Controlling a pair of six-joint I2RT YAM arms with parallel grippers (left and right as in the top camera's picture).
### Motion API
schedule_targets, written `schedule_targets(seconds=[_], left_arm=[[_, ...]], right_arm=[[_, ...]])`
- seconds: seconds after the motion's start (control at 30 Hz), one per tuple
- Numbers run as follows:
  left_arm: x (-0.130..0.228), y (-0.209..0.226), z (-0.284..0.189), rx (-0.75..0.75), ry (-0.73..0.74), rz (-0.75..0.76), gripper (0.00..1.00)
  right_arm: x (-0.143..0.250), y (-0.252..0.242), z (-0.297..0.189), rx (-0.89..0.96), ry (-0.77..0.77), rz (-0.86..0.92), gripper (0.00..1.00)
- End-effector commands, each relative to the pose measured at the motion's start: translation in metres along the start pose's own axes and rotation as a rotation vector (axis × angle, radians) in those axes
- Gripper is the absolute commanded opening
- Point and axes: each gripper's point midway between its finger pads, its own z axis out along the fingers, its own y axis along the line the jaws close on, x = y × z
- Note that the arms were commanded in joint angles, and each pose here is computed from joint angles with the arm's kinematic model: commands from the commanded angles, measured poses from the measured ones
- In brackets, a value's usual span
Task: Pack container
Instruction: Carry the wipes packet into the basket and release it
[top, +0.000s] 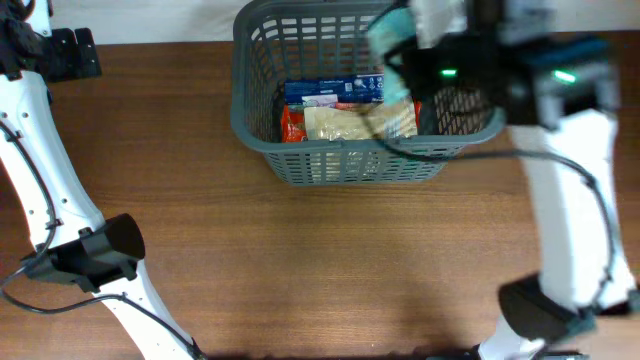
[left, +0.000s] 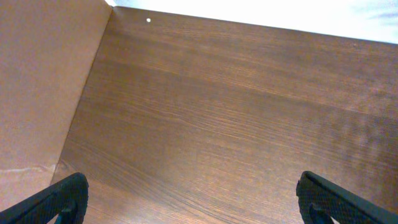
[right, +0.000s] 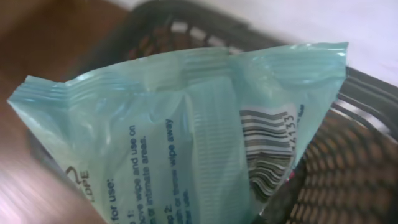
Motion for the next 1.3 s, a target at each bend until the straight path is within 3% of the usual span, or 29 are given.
schedule_targets(seconds=[0.0, 0.3, 0.5, 0.63, 0.8, 1.03, 1.27], left_arm=[[0.001, 0.002, 0.002, -0.005, 0.005, -0.012, 0.99], [0.001, 0.002, 0.002, -0.005, 0.005, -0.012, 0.99], [0.001, 0.002, 0.002, -0.005, 0.005, -0.012, 0.99], [0.001, 0.002, 0.002, -0.005, 0.005, -0.012, 0.99], [0.001, 0.002, 0.002, -0.005, 0.005, -0.012, 0.99], [0.001, 0.002, 0.002, -0.005, 0.005, -0.012, 0.99], [0.001, 0.002, 0.002, -0.005, 0.005, -0.012, 0.99]], right_arm=[[0.014, 0.008, 0.051, -0.014, 0.096, -0.16, 0.19], [0.056, 0.05, 0.14, -0.169, 0.271, -0.23, 0.26], [0.091, 0.067, 0.17, -0.298, 0.381, -0.18, 0.27], [0.115, 0.08, 0.183, -0.349, 0.457, -0.167, 0.36], [0.117, 0.083, 0.185, -0.35, 0.464, -0.173, 0.54], [0.061, 0.045, 0.121, -0.173, 0.311, -0.129, 0.55], [-0.024, -0.012, -0.038, 0.104, -0.079, 0.007, 0.67]])
